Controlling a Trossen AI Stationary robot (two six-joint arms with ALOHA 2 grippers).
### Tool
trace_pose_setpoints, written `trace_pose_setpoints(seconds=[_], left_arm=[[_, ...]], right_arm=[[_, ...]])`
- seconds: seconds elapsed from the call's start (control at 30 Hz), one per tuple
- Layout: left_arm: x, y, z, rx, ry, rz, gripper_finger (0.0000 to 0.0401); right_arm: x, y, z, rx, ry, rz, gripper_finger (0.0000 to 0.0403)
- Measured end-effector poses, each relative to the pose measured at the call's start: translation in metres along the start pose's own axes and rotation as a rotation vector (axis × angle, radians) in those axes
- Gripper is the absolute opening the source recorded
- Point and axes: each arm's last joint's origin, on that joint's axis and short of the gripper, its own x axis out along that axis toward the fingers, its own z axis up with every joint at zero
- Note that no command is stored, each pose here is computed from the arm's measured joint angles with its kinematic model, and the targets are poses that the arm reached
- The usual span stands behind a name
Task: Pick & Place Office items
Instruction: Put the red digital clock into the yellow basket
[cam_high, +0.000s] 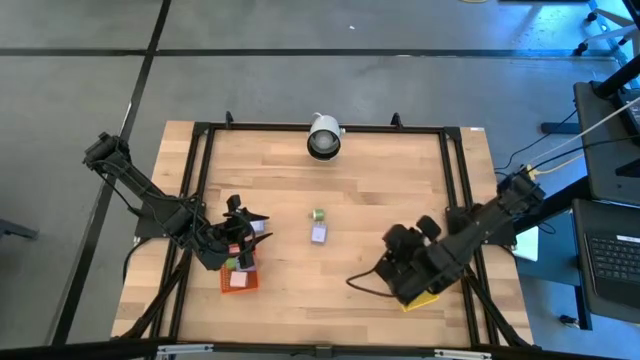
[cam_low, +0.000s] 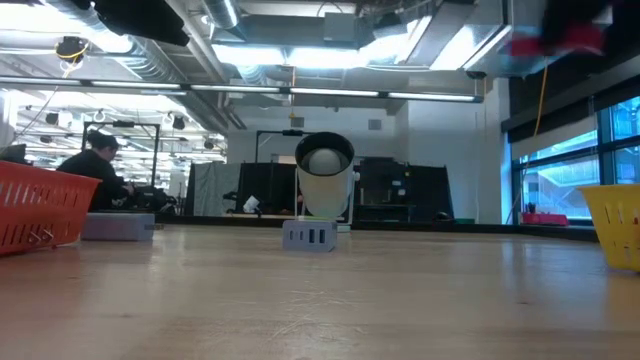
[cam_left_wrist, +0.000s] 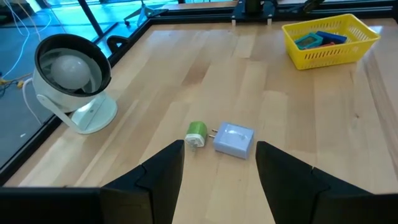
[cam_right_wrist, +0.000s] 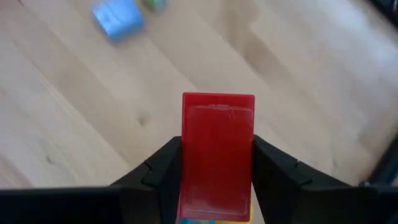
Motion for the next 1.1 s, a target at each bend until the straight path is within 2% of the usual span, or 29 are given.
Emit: trace_pose_setpoints(seconds=[0.2,0.5,0.67,0.83,1.1], left_arm=[[0.0,-0.001,0.002,-0.002,-0.012,-0.007,0.0196],[0.001,-0.002,0.005,-0.011,-0.033,-0.024,0.0196],[0.009,0.001,0.014,-0.083,-0.049,-0.05,0.0196],[0.022,0.009,0.025,-0.082,-0.059,-0.116,0.0196],[0.042,0.03,0.031,-0.13,-0.011,-0.131,0.0196]], right_arm=[[0.027,0.002,-0.043,0.056,0.092,-0.025,0.0158],[0.041,0.007,-0.087,0.141,0.131,0.059,0.0158],[0.046,0.007,-0.099,0.166,0.133,0.09,0.0158],[0.048,0.009,-0.102,0.182,0.132,0.112,0.0158],[0.051,0.012,-0.104,0.152,0.13,0.103,0.0158]])
